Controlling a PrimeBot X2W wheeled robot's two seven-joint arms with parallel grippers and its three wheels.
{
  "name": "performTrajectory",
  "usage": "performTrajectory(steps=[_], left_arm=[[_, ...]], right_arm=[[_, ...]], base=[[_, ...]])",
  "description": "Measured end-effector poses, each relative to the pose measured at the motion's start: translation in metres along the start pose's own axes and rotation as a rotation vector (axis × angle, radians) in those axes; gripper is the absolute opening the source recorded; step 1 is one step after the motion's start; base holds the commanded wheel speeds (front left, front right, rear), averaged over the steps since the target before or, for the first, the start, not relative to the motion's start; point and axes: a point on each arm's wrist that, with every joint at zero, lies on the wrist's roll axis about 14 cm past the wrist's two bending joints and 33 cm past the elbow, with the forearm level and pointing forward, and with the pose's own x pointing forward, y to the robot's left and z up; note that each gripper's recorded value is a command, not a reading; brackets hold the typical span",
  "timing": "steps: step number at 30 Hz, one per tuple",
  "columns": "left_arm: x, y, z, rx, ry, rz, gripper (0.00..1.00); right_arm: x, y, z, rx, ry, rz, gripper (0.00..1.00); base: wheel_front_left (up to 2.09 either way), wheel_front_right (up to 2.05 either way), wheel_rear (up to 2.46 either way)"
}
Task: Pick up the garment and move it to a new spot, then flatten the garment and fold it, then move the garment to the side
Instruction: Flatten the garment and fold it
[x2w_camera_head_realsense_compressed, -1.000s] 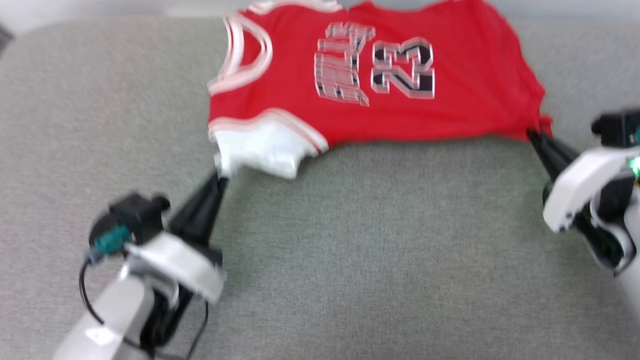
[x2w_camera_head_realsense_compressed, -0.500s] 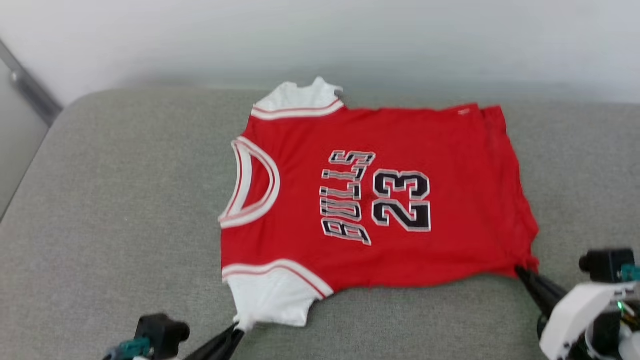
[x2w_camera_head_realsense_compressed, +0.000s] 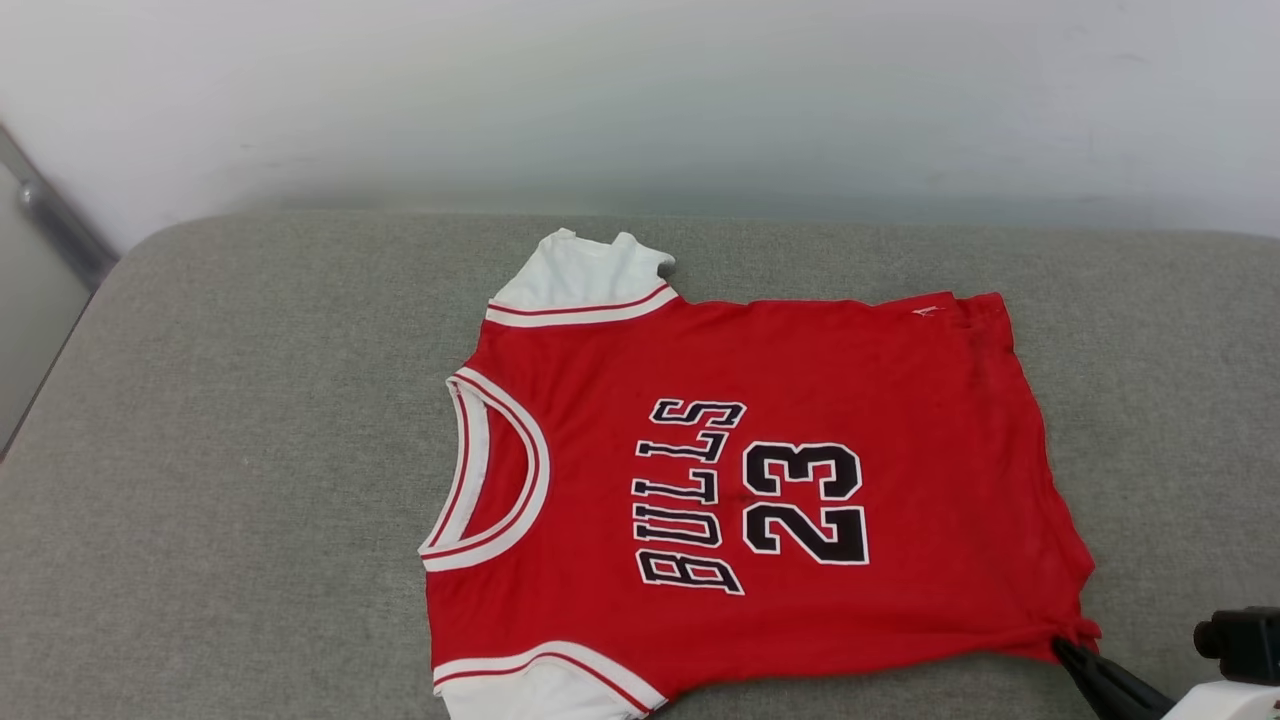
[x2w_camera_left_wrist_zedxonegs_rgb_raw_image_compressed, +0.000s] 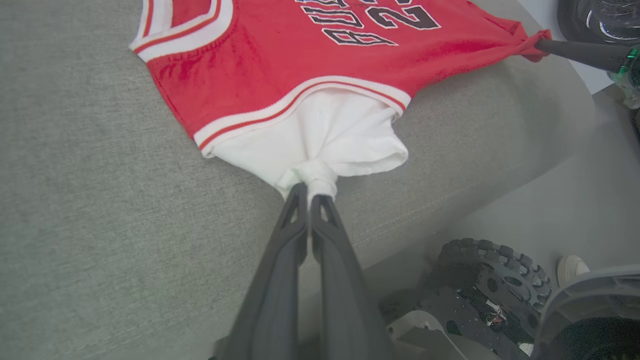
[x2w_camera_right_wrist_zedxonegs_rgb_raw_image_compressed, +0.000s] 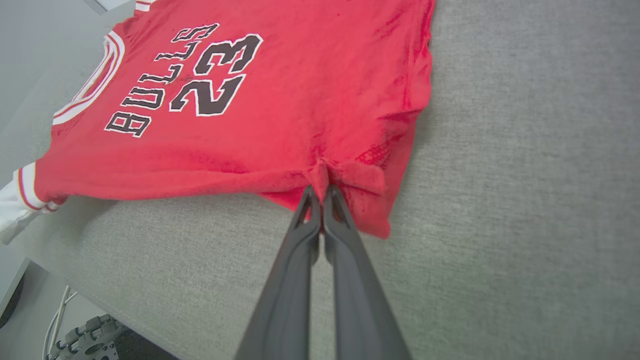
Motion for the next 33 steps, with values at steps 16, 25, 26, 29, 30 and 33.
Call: performTrajectory(steps=[16,25,26,29,30,33], left_arm=[[0.045,0.026,0.106,0.101,-0.29,-0.019,0.0],[0.104,0.056,0.127,0.139,-0.253,-0.011,0.0],[0.11,0.062,0.125,0.137,-0.235,-0.002,0.0],[0.124,0.077,0.123,0.141,-0.202,0.025,0.0],[0.128,0.081,0.122,0.135,-0.194,0.034,0.0],[0.137,0.091,0.116,0.128,-0.167,0.053,0.0]], right_arm=[[0.023,0.006,0.05,-0.018,-0.044,0.019,0.0],[0.067,-0.017,0.051,-0.075,0.077,-0.037,0.0],[0.071,-0.019,0.048,-0.079,0.095,-0.042,0.0],[0.082,-0.021,0.04,-0.101,0.135,-0.042,0.0],[0.086,-0.02,0.039,-0.101,0.141,-0.038,0.0],[0.094,-0.015,0.038,-0.111,0.153,-0.019,0.0]], base=[[0.0,0.0,0.0],[0.0,0.0,0.0],[0.0,0.0,0.0],[0.0,0.0,0.0],[0.0,0.0,0.0],[0.0,0.0,0.0]])
